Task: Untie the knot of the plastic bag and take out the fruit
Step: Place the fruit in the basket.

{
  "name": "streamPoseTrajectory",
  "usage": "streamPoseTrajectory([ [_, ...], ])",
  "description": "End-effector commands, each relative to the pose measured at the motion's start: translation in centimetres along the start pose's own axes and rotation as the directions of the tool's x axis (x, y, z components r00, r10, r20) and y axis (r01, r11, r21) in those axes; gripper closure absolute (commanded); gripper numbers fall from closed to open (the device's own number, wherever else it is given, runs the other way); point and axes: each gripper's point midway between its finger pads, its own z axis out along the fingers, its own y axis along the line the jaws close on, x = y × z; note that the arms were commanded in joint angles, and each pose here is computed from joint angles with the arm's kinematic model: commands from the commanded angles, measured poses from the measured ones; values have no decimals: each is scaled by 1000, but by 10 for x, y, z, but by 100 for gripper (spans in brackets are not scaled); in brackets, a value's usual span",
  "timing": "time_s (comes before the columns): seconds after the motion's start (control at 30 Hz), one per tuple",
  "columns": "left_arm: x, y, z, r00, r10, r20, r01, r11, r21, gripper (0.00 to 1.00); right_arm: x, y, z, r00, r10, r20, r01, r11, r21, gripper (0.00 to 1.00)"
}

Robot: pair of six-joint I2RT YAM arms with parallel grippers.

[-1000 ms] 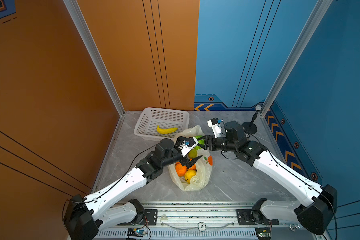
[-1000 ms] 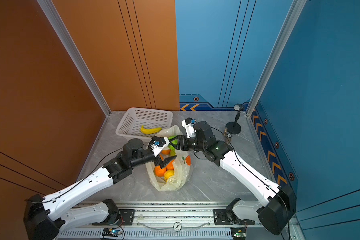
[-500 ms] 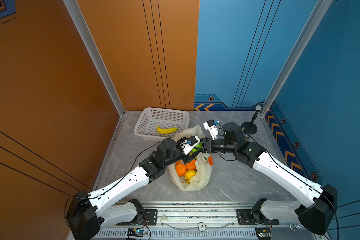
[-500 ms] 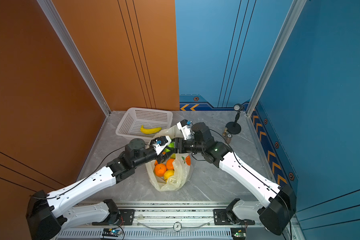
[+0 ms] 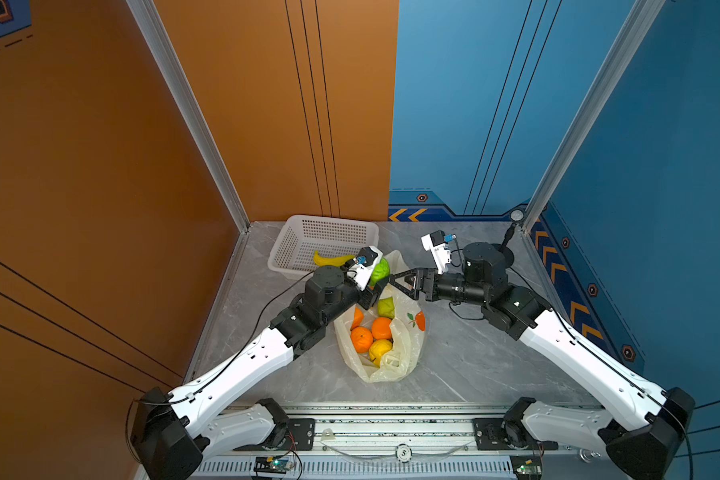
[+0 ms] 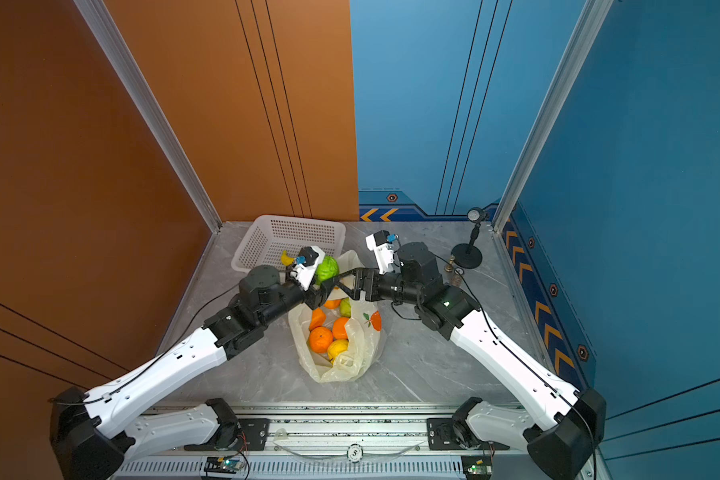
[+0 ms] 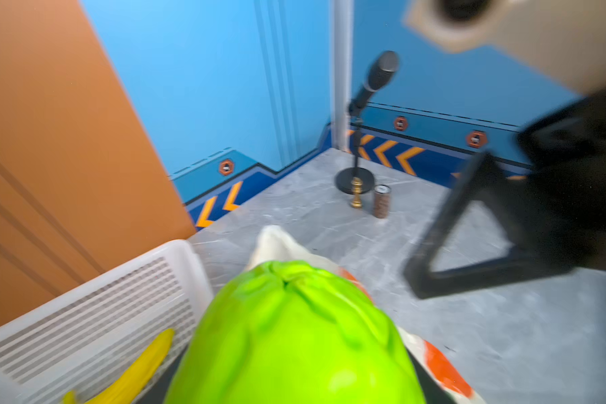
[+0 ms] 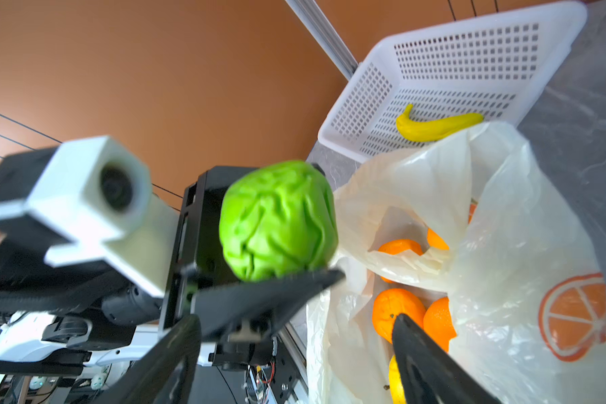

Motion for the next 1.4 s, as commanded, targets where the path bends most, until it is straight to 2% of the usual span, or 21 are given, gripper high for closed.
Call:
streamPoseTrajectory([
  [0.0, 2, 58, -4, 985, -168, -35, 158, 966, -206, 66, -24, 11, -9, 995, -51, 87, 51, 999, -3, 11],
  [0.03, -5, 73, -5, 979, -201, -24, 189, 952, -239, 66, -23, 11, -8, 995, -51, 86, 51, 999, -2, 10],
  [0.2, 19, 138, -1, 931, -356, -83, 296, 868, -400, 66, -21, 8, -5, 996, -48, 72, 48, 999, 5, 6],
  [0.4, 76, 206, 10, 834, -534, -135, 370, 725, -581, 68, -11, 3, 3, 995, -92, 44, 90, 995, 54, 6],
  [0.6, 128, 259, 35, 760, -612, -218, 313, 639, -702, 70, 8, 5, 19, 989, -144, -25, 146, 985, 92, 5],
  [0.73, 157, 290, 57, 739, -622, -260, 240, 603, -761, 73, 14, 4, 28, 988, -145, -44, 148, 985, 90, 5],
  [0.87, 187, 309, 85, 699, -641, -319, 210, 610, -764, 73, 19, 2, 32, 988, -144, -59, 149, 984, 94, 5],
  [1.0, 229, 328, 107, 624, -698, -351, 236, 596, -767, 73, 23, 0, 32, 988, -141, -67, 147, 985, 93, 4],
  [1.1, 248, 337, 118, 602, -706, -373, 229, 600, -767, 72, 25, -1, 32, 988, -140, -71, 146, 985, 95, 4],
  [1.23, 261, 343, 132, 590, -707, -389, 236, 612, -755, 66, 26, -6, 33, 988, -134, -75, 142, 984, 106, 4],
  [1.37, 266, 349, 137, 577, -715, -394, 242, 611, -754, 51, 24, -8, 35, 989, -129, -73, 137, 985, 109, 4],
])
